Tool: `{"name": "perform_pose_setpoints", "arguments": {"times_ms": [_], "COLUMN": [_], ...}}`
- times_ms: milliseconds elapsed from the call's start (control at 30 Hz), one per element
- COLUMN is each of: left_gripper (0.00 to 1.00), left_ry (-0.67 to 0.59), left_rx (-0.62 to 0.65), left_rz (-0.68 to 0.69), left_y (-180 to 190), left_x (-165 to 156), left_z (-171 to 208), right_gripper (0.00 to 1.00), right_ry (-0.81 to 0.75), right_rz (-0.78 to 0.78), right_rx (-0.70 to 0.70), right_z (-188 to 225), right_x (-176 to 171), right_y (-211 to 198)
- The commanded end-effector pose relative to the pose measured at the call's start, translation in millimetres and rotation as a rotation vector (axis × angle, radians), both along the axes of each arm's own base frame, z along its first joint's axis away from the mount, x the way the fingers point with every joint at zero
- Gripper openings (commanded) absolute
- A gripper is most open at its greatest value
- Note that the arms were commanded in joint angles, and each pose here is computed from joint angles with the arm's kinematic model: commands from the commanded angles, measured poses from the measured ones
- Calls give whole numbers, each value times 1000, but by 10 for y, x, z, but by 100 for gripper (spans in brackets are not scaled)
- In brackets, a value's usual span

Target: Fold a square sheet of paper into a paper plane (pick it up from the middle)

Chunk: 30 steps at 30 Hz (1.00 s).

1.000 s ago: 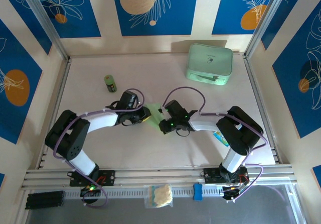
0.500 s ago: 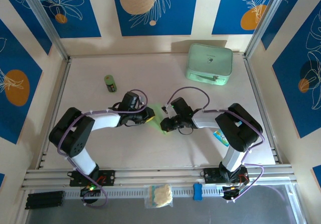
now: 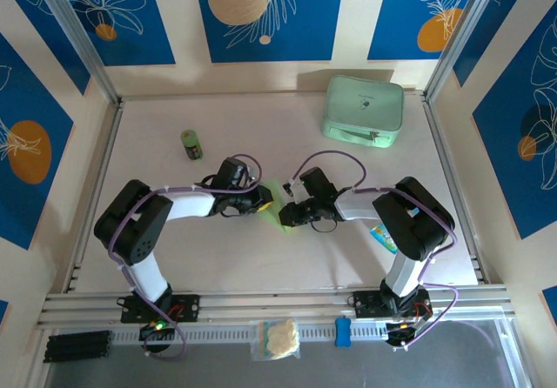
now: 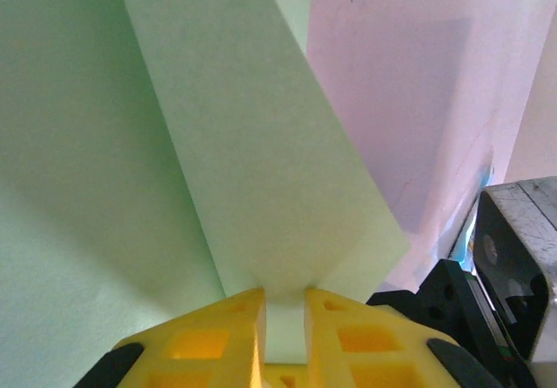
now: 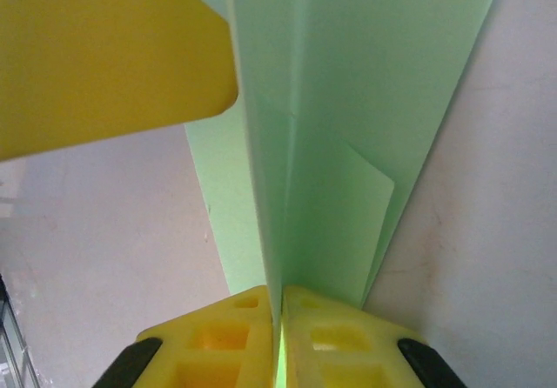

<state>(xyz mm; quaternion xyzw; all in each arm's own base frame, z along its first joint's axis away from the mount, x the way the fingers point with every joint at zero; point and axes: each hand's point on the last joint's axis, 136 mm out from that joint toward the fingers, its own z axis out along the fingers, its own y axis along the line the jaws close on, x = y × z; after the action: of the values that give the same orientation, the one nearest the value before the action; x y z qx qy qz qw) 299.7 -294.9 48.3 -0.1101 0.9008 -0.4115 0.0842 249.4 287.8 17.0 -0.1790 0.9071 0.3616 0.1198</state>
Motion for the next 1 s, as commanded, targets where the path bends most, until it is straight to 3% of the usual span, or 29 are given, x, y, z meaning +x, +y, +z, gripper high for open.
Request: {"name": "perform_pose_setpoints", "arguments": {"times_ms": [0,300,967], "left_gripper": [20,20,15], "left_ry": [23,-17,-5], "left_rx": [20,-10,-76], "left_rz": [-17,-20,-44], "left_y": [-25,-34,-190], "left_x": [-37,-34,17], "left_z": [-41,65,52], "right_gripper": [9,5,6], "right_ry": [99,148,214], "right_rz": [-14,-18,-26], "right_rx": [-35,-9,32], "right_z": [-204,-212,-218], "right_x": [-143,-135,-129], "right_y": [-108,-105,-130]}}
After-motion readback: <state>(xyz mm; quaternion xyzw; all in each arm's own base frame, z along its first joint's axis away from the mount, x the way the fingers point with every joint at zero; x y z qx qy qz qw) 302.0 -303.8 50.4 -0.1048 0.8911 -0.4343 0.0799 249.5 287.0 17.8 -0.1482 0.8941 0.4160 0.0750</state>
